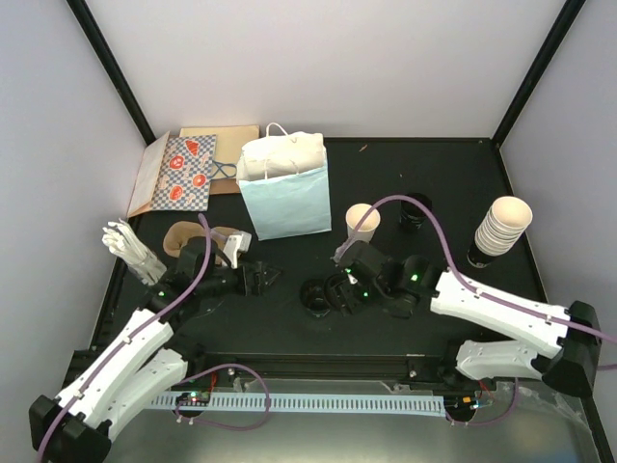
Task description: Pack the takeout coffee
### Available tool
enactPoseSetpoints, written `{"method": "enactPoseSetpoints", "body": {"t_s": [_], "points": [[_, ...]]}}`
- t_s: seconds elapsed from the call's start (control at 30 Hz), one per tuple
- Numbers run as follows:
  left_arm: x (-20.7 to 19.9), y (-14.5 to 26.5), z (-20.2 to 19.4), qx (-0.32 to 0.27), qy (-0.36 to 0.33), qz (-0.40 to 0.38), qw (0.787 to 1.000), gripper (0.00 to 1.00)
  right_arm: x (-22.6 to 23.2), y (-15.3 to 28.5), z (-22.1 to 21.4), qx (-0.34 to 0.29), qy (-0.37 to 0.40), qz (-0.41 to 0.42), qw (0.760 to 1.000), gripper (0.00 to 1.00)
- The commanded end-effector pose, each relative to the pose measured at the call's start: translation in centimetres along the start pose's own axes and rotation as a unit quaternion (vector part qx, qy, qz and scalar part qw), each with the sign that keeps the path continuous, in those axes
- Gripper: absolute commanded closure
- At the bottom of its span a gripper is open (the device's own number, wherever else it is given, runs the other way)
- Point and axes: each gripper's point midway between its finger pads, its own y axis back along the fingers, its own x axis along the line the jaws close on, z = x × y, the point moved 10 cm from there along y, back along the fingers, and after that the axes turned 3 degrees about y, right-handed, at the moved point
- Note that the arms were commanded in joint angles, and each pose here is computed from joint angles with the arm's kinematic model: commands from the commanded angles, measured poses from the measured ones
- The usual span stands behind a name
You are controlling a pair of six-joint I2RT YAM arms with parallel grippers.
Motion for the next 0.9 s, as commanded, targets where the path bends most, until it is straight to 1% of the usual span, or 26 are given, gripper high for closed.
{"method": "enactPoseSetpoints", "body": {"t_s": [0.0,0.17,0.3,0.37,0.5,0.63,0.87], "points": [[-0.2,-0.8,0.0,-0.006,0.021,-0.045,0.999,0.01,1.8,-1.0,0.1,-0.004,0.027,-0.007,1.000,0.29],[-0.1,-1.5,0.0,0.017,0.029,-0.053,0.998,0.03,3.0,-2.1,0.7,-0.014,0.050,0.001,0.999,0.30],[0.2,-2.4,-0.2,0.035,0.055,-0.079,0.995,0.05,3.5,-2.5,1.2,-0.028,0.062,-0.013,0.998,0.30],[0.4,-2.7,-0.4,0.038,0.066,-0.089,0.993,0.06,3.8,-2.7,1.3,-0.037,0.066,-0.014,0.997,0.30],[0.6,-2.9,-0.3,0.036,0.070,-0.091,0.993,0.12,3.8,-3.2,1.3,-0.037,0.068,-0.019,0.997,0.30],[0.7,-3.1,-0.4,0.042,0.074,-0.090,0.992,0.16,4.0,-3.8,1.4,-0.035,0.071,-0.023,0.997,0.30],[1.0,-3.5,-0.6,0.052,0.082,-0.090,0.991,0.18,4.4,-4.5,1.7,-0.032,0.077,-0.021,0.996,0.30]]}}
